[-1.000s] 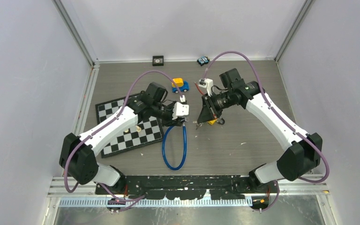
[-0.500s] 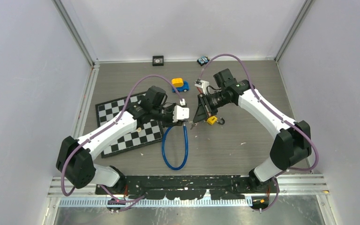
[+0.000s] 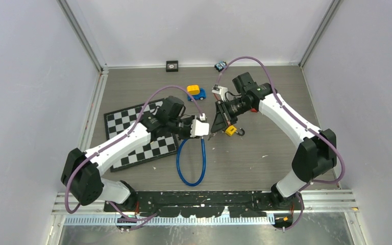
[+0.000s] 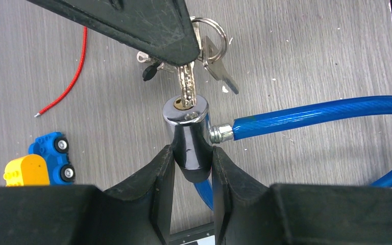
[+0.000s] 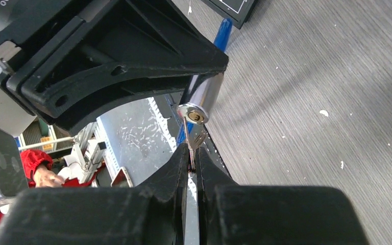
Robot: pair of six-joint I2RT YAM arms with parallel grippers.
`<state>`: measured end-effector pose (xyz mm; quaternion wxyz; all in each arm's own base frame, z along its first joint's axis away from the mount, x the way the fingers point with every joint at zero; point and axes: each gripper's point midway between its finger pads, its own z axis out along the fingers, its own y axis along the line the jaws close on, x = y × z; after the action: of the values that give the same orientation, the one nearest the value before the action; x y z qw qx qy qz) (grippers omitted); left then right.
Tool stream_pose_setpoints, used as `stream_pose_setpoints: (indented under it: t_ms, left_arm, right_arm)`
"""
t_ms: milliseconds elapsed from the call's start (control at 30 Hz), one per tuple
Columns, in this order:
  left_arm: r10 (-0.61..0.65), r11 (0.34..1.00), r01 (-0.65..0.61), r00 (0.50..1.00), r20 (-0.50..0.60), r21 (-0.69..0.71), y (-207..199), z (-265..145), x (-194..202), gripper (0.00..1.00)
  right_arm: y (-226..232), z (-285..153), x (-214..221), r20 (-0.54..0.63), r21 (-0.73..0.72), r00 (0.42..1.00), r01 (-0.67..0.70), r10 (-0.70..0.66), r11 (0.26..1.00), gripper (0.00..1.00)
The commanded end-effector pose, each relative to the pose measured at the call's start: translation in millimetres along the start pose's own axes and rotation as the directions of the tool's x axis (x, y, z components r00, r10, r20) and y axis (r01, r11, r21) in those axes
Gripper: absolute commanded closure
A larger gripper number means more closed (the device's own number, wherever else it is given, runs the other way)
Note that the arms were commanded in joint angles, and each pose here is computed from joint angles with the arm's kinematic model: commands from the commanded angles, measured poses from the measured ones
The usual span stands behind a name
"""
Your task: Unlock with the key
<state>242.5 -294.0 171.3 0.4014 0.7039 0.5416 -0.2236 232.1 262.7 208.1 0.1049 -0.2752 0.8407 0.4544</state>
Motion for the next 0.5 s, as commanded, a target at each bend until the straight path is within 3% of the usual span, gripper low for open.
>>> stream_pose_setpoints:
  t_ms: [0,467]
  left_arm:
    - [0.099,0.994,-0.099,0.995,-0.007,-0.039,4.8,-11.4,-9.3,1.00]
    - [0.177,0.983,-0.180,0.981,-0.081,-0.033,-0.9,-4.6,-3.2,1.00]
  right_arm:
    - [4.2,-10.3,-2.9,-0.012,-0.022,1.000,0.018,-0.018,1.000,1.00]
    - [4.1,-10.6,0.7,-0.044,-0.052,0.999,0.002,-0.004,0.999,1.00]
